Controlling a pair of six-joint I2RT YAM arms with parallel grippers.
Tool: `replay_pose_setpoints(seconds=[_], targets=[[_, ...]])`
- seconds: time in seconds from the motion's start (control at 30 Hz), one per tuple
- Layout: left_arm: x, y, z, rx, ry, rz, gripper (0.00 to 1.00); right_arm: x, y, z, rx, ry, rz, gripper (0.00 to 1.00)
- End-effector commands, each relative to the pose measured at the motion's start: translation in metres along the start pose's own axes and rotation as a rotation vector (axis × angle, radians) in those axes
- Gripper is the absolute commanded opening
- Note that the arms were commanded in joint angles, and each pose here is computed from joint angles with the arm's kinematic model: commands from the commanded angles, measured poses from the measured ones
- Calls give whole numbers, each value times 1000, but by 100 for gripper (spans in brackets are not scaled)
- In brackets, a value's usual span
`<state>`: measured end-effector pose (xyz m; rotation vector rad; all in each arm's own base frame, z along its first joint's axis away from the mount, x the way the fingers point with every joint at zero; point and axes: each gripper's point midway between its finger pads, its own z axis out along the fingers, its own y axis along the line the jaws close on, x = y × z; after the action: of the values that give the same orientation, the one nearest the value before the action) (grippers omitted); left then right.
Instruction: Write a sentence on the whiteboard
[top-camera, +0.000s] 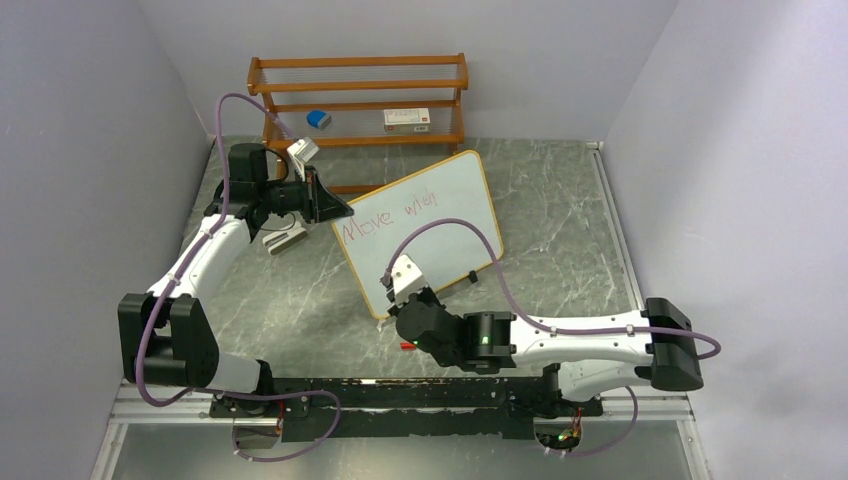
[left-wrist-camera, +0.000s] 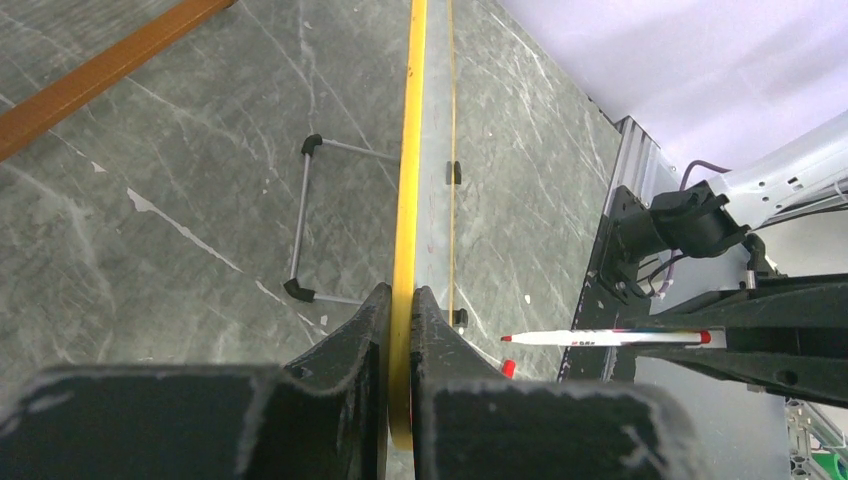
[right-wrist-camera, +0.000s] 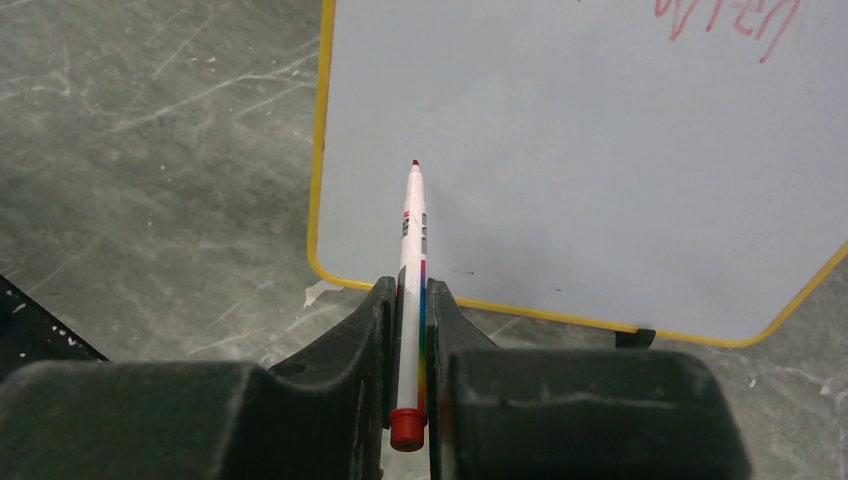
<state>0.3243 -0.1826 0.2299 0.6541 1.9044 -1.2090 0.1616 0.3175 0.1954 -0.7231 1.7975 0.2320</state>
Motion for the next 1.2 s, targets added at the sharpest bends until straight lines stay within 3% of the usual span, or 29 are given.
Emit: replay_pose_setpoints(seconds=[0.0,1.17], targets=[[-2,12,-3,-74,-17,46,5,-30,7,5,26,-76,72,0],[-1,12,-2,-69,-7,46,5,-46,5,43,136,-106,50,0]])
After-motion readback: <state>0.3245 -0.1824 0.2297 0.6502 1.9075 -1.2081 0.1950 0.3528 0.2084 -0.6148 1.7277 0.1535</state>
